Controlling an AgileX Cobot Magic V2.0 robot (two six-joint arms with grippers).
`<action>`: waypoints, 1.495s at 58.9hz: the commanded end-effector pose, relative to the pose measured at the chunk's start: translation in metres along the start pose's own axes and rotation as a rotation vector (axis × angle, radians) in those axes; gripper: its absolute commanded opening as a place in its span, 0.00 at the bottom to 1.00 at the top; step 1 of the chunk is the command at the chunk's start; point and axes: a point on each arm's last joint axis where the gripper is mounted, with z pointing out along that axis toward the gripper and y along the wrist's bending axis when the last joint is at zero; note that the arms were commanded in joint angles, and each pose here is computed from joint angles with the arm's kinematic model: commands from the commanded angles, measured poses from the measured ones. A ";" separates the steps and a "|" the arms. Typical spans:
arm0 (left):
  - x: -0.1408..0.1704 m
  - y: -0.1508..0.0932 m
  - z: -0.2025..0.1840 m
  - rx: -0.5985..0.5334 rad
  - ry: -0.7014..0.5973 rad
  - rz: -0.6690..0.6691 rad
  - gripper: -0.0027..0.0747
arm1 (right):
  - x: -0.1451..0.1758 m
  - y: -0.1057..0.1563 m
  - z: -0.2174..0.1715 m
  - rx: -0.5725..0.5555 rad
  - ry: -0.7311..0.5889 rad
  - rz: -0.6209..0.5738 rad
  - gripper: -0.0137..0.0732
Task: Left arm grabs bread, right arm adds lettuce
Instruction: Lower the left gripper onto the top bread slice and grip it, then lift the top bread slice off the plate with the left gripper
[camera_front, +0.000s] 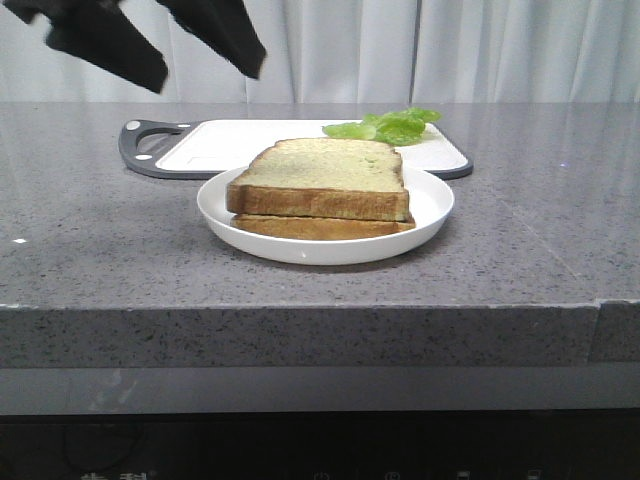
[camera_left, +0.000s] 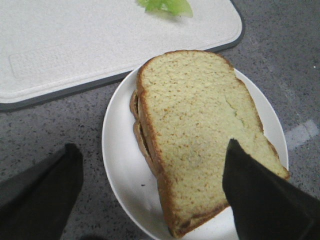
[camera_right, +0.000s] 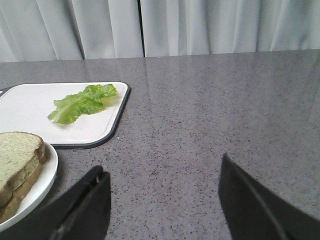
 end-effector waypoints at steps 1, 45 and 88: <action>-0.019 -0.008 -0.002 0.036 -0.059 -0.023 0.77 | -0.018 0.000 -0.002 0.010 -0.101 -0.019 0.72; -0.019 -0.008 0.058 0.045 0.067 -0.022 0.66 | -0.018 0.000 -0.002 0.010 -0.098 -0.019 0.72; -0.022 -0.012 0.044 0.057 0.049 -0.015 0.01 | -0.018 0.000 -0.002 0.010 -0.098 -0.019 0.72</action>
